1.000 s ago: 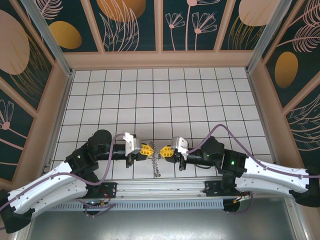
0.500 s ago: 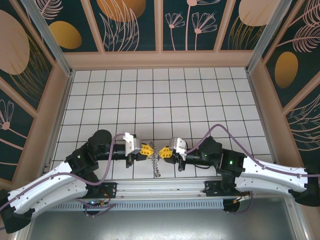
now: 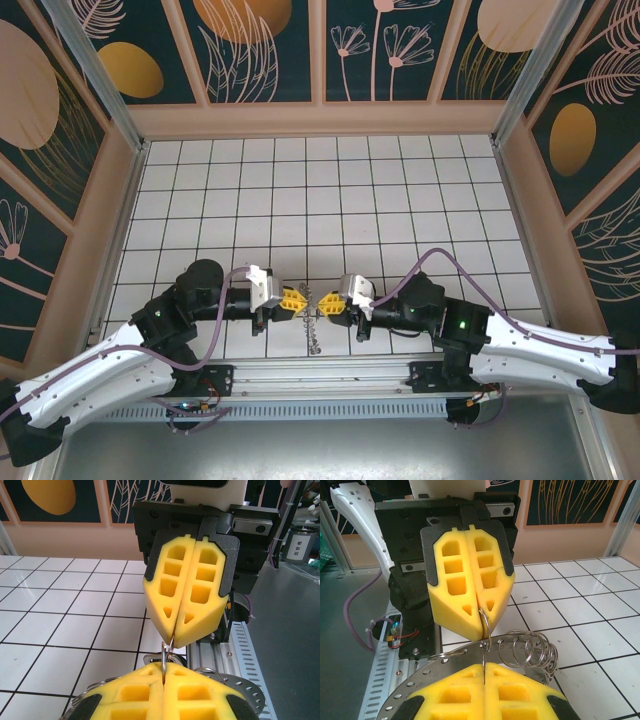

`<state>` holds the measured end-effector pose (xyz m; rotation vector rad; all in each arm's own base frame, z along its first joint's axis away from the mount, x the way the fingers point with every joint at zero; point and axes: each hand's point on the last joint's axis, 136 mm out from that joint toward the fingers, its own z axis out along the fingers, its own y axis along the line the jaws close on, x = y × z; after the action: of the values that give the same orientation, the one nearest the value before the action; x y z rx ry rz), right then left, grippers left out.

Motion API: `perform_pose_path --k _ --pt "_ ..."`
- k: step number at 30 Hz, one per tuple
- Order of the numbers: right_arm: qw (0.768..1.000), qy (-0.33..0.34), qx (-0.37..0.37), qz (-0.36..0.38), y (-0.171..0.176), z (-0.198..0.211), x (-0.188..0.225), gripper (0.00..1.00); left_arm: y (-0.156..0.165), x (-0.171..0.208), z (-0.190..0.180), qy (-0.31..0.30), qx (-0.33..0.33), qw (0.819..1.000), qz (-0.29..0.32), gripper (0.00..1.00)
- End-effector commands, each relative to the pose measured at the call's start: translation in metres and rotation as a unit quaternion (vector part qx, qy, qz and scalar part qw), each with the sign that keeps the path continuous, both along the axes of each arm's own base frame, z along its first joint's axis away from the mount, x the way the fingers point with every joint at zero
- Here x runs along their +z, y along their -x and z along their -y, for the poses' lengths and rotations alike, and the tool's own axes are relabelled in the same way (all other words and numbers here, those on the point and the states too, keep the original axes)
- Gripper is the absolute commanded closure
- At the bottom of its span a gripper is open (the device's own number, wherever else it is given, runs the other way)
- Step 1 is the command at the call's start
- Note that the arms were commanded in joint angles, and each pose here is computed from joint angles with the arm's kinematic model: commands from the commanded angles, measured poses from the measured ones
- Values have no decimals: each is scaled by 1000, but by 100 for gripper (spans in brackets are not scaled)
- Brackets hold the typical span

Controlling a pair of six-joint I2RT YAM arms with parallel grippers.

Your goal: Put the keys on the keyring

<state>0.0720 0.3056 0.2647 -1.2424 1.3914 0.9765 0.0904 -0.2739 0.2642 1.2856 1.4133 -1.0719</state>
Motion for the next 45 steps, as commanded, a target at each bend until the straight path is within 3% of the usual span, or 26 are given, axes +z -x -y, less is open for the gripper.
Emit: perform_pose_path --k 1,45 --pt "999 -29 -13 14 -6 1 17 100 2 22 2 25 -8 999 25 100" --pt "1000 -22 -17 6 -8 3 11 100 0 22 1 25 -3 999 26 100"
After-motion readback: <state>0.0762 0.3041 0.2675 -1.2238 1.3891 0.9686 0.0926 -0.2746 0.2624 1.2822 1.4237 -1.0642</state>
